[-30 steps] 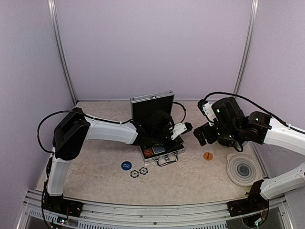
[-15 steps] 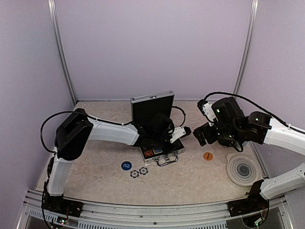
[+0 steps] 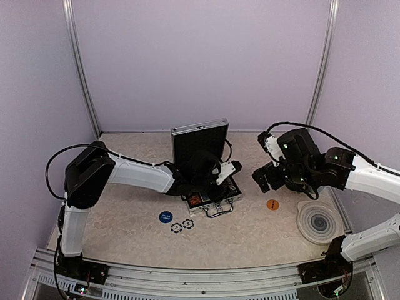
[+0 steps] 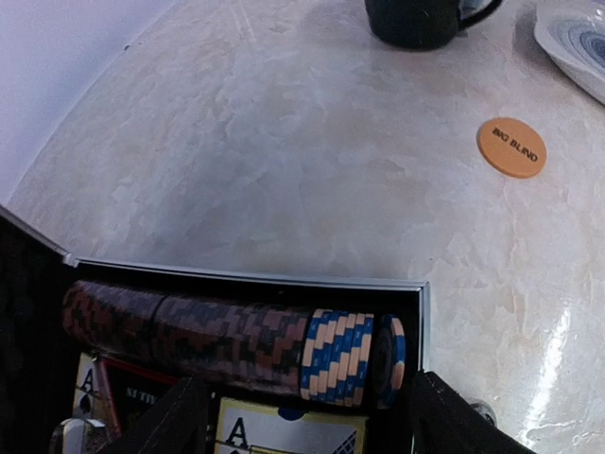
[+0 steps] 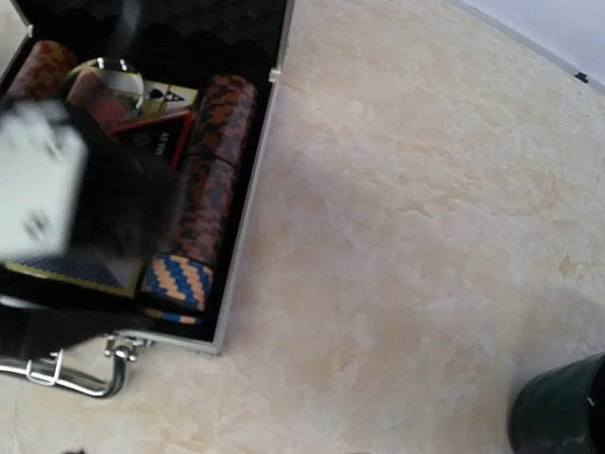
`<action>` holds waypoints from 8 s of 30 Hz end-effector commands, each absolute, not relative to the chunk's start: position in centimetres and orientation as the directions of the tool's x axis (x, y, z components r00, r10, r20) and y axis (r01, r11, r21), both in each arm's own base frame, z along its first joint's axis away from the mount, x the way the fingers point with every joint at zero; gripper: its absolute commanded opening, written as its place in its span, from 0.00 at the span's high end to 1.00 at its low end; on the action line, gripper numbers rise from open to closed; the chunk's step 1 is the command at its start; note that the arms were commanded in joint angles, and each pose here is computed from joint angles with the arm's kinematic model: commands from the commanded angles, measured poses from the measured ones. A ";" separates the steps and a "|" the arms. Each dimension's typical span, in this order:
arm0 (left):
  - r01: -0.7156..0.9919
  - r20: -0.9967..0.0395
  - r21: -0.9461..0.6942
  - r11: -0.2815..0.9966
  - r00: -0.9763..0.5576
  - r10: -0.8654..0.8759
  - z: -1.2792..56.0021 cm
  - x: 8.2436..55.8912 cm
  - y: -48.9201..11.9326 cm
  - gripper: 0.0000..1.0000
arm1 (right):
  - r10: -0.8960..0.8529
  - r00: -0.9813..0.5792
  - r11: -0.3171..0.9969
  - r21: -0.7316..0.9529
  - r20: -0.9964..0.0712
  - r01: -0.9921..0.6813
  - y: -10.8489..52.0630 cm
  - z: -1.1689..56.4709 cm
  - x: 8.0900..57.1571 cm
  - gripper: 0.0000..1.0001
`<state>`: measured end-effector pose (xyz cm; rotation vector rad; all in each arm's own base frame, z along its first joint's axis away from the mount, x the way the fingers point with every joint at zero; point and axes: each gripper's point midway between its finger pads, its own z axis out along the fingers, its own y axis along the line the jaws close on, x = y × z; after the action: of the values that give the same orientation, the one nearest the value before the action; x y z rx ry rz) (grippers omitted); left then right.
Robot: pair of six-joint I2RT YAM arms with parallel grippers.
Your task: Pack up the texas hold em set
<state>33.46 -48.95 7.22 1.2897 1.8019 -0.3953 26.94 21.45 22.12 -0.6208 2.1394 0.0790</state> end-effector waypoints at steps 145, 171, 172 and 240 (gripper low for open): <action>0.076 -0.753 -0.374 0.924 -0.607 -0.255 13.6 27.3 -19.1 0.01 | -0.844 -0.167 0.239 -0.079 -0.510 -0.968 48.2 10.1 20.5 0.62; -0.043 -0.760 -0.376 0.926 -0.557 -0.335 14.0 27.1 -15.5 0.01 | -0.948 -0.014 0.009 0.017 -0.317 -1.000 47.7 2.8 13.4 0.14; -0.050 -0.756 -0.375 0.926 -0.561 -0.337 13.8 27.2 -15.4 0.01 | -0.953 -0.012 0.007 0.020 -0.304 -1.000 47.6 2.4 13.4 0.14; 0.013 -0.723 -0.417 0.909 -0.611 -0.323 12.4 27.3 -17.0 0.01 | -0.954 0.044 -0.041 -0.018 -0.295 -0.999 47.3 3.6 12.4 0.39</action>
<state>27.08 -17.19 12.54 -0.2241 2.1946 -0.4828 13.94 46.62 4.96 -2.0145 2.0193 0.2925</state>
